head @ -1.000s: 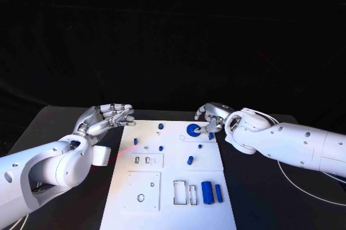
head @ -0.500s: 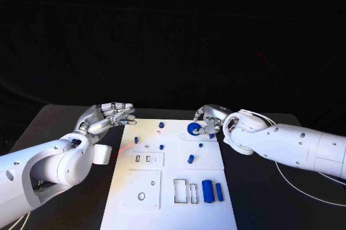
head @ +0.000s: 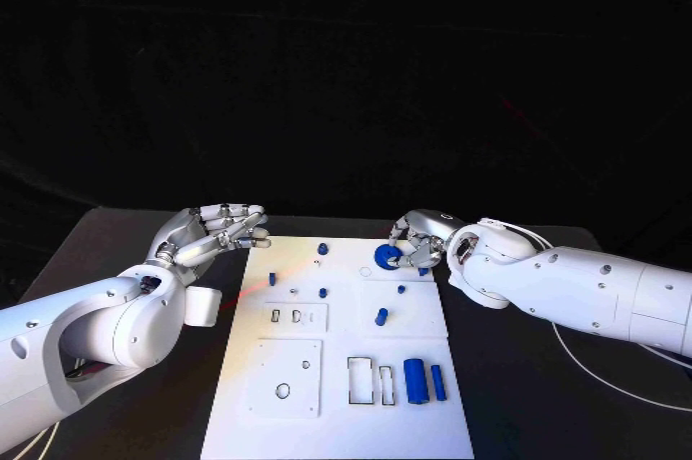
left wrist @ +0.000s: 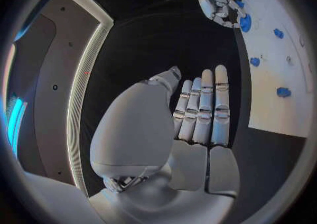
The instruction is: Assemble the parts on the task board
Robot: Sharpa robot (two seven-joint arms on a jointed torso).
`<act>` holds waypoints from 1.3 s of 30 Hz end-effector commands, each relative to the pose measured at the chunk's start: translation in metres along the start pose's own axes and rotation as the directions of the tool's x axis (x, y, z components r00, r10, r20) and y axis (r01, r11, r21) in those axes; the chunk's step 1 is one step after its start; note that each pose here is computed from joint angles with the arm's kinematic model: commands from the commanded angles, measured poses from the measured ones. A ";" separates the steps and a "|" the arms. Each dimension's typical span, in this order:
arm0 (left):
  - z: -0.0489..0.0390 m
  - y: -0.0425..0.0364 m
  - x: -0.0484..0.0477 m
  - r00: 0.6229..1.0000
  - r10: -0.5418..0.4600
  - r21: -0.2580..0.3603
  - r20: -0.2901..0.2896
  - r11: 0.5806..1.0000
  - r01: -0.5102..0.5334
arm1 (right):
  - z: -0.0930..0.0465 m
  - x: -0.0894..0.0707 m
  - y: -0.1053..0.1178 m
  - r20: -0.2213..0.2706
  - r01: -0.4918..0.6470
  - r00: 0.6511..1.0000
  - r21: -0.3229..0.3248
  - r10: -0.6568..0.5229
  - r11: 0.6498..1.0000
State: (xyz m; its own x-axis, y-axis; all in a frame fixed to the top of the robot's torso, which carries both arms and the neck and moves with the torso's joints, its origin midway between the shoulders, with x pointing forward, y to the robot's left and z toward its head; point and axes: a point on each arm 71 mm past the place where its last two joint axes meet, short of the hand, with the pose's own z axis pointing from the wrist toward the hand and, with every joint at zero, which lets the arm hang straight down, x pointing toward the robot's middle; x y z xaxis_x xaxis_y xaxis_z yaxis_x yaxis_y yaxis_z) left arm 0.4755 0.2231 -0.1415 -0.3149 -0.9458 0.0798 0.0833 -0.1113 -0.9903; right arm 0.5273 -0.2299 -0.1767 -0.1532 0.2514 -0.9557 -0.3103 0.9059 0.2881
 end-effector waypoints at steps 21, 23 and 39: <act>0.0002 -0.0009 0.0014 1.000 -0.007 0.002 -0.011 1.000 0.007 | 0.002 0.007 0.003 -0.006 0.078 0.997 -0.012 -0.078 0.997; 0.0002 -0.0009 0.0013 1.000 -0.007 0.002 -0.010 1.000 0.007 | 0.001 0.007 0.004 0.010 0.084 0.996 -0.016 -0.084 0.996; 0.0009 -0.0007 -0.0002 1.000 -0.005 0.003 -0.007 1.000 0.005 | -0.008 -0.007 0.027 0.190 0.101 0.978 -0.079 -0.085 0.992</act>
State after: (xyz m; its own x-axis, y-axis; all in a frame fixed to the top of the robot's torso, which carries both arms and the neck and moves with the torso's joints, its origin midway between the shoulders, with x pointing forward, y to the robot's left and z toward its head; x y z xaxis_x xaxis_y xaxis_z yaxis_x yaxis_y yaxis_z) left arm 0.4764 0.2246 -0.1420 -0.3111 -0.9472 0.0784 0.0804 -0.1084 -0.9909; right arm 0.5139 -0.2115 -0.1683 -0.0204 0.2331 -0.9722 -0.3860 0.8952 0.2227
